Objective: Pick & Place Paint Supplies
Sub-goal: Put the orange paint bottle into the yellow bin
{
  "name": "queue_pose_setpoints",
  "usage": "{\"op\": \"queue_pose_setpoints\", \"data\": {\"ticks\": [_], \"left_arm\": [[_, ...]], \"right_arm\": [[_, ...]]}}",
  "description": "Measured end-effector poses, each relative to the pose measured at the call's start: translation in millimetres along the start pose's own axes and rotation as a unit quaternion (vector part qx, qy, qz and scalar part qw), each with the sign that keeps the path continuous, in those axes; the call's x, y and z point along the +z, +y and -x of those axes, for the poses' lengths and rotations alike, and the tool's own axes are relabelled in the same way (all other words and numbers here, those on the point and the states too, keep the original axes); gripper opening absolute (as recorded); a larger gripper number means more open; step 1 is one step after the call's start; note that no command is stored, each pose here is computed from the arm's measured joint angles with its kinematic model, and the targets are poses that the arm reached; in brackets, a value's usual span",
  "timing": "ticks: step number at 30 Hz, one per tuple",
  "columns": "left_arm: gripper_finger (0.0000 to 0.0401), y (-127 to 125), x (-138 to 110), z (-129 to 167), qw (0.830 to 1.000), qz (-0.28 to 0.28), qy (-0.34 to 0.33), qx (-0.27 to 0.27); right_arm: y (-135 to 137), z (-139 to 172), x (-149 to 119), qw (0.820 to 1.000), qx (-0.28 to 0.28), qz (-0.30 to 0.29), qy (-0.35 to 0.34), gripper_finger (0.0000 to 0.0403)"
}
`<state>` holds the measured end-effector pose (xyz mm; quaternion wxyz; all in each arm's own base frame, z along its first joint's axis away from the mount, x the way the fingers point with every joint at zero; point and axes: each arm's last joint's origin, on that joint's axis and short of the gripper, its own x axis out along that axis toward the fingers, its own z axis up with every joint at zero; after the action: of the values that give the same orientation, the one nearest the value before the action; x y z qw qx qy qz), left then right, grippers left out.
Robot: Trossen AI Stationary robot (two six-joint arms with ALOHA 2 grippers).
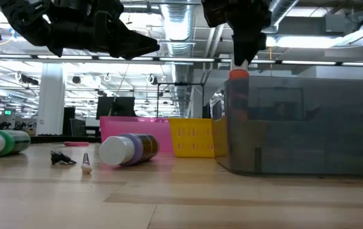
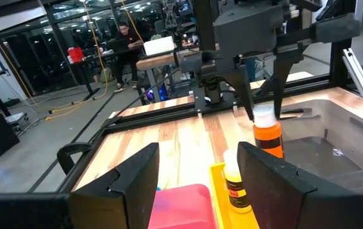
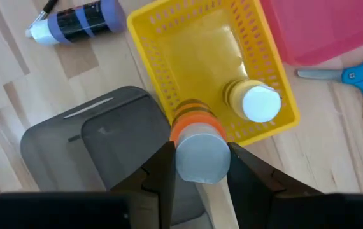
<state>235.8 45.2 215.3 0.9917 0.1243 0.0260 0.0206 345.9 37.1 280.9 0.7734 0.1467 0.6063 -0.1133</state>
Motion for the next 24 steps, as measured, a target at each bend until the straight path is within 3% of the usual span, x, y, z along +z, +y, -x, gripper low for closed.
{"op": "queue_pose_setpoints", "data": {"ticks": [17, 24], "left_arm": [[0.0204, 0.0, 0.0, 0.0, 1.000, 0.000, 0.000, 0.000], [0.0204, 0.0, 0.0, 0.0, 1.000, 0.000, 0.000, 0.000]], "right_arm": [[2.4, -0.6, -0.8, 1.000, -0.004, -0.004, -0.005, 0.0108], [-1.0, -20.7, -8.2, 1.000, -0.008, -0.006, 0.013, 0.0108]]}}
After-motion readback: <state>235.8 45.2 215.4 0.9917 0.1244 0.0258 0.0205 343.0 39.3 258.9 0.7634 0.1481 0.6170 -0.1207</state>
